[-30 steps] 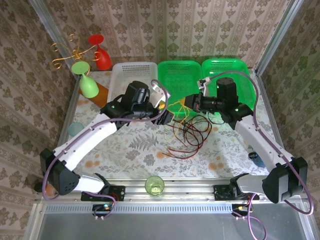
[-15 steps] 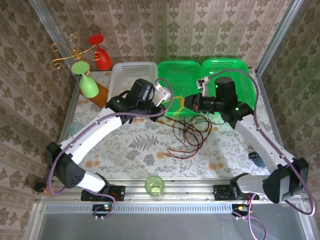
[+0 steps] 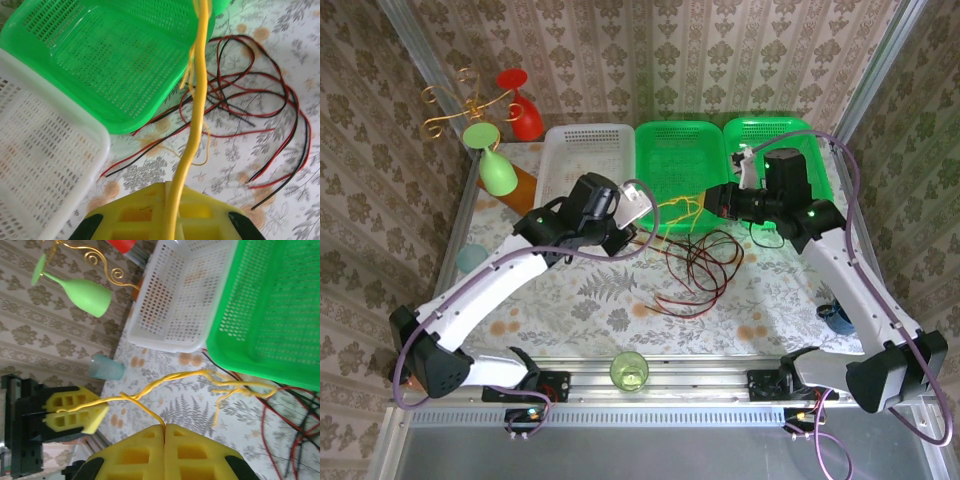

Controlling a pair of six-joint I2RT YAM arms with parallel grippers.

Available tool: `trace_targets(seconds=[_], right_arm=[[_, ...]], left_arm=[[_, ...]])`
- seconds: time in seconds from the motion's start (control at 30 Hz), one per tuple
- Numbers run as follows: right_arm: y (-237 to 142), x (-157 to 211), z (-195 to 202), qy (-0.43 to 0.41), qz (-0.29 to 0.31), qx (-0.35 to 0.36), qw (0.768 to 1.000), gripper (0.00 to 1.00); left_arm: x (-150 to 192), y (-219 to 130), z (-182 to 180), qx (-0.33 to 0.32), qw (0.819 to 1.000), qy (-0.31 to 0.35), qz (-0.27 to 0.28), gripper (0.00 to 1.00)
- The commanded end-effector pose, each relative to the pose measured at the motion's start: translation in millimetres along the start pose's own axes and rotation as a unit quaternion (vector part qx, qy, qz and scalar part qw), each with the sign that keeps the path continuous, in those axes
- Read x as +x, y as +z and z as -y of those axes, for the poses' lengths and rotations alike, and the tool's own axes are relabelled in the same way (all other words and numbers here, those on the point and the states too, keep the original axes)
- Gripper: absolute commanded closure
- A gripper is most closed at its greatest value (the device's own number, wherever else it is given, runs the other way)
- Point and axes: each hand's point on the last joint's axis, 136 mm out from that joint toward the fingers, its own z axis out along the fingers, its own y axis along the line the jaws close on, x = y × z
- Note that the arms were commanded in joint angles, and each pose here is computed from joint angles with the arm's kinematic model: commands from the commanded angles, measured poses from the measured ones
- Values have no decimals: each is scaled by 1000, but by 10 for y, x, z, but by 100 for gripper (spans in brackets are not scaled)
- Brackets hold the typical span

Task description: Untangle the cables

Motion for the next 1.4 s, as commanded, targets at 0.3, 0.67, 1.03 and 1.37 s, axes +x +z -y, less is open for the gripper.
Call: trace_targets(seconds=[0.3, 0.67, 1.03, 1.37], right_arm=[[-397, -88, 396, -34, 24, 103, 994, 100], [-675, -174, 726, -13, 51, 139, 989, 100], [-879, -193, 946, 12, 68, 155, 986, 100], [-1010, -249, 983, 27, 89, 155, 983, 100]], left_arm=[[422, -318, -284, -68, 997, 29, -32, 100], [534, -602, -514, -79, 996, -33, 12, 100], [644, -855, -989, -137, 977, -156, 50, 100], [443, -1153, -1301, -166, 948, -231, 143, 100]])
